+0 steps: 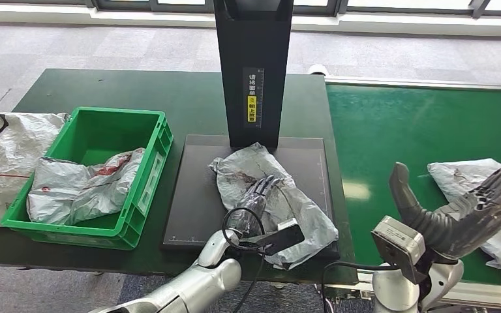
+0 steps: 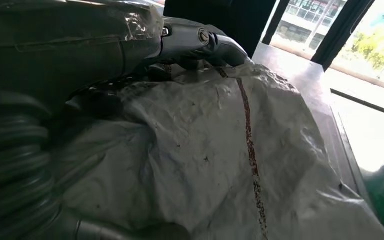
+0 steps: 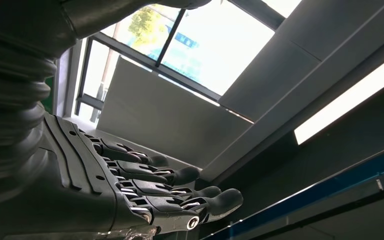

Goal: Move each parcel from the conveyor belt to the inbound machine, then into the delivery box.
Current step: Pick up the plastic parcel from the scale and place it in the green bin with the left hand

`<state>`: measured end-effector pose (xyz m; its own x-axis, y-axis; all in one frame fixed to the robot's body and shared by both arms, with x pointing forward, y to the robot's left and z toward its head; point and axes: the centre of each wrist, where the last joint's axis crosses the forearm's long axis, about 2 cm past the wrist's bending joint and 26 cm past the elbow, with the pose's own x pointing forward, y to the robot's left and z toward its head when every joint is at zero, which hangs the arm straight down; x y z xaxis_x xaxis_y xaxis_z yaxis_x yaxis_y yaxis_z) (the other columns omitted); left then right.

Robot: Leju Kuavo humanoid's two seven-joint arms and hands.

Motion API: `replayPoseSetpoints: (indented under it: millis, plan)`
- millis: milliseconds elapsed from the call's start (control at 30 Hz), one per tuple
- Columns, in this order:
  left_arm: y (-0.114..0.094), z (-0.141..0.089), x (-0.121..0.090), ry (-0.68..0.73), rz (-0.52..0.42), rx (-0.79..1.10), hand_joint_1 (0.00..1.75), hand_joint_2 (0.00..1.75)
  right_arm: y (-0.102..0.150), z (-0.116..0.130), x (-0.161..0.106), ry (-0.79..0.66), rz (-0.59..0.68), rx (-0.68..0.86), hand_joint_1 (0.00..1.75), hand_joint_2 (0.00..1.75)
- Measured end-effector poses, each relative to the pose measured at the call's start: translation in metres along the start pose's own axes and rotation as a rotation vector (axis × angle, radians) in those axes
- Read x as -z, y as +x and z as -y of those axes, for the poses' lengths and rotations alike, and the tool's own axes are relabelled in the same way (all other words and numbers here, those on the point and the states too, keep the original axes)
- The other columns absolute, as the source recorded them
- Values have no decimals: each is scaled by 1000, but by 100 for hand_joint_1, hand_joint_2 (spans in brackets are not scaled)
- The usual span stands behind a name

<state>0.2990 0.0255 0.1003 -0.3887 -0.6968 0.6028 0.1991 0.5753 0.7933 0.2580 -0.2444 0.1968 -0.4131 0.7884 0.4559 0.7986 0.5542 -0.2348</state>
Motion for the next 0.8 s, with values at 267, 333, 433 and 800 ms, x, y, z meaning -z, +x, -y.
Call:
replayPoseSetpoints:
  millis: [267,333,433,800]
  plan:
    - [4,4,0,-50,-17,189,175,175,0,0,0,-5,1,7,0,175]
    - [4,4,1,-55,-16,214,175,175,0,0,0,-6,3,9,0,175]
    - [4,4,1,-59,-11,232,175,175,0,0,0,-6,5,9,0,175]
    - [2,6,0,-72,-27,271,175,175,-1,0,0,-8,5,10,0,175]
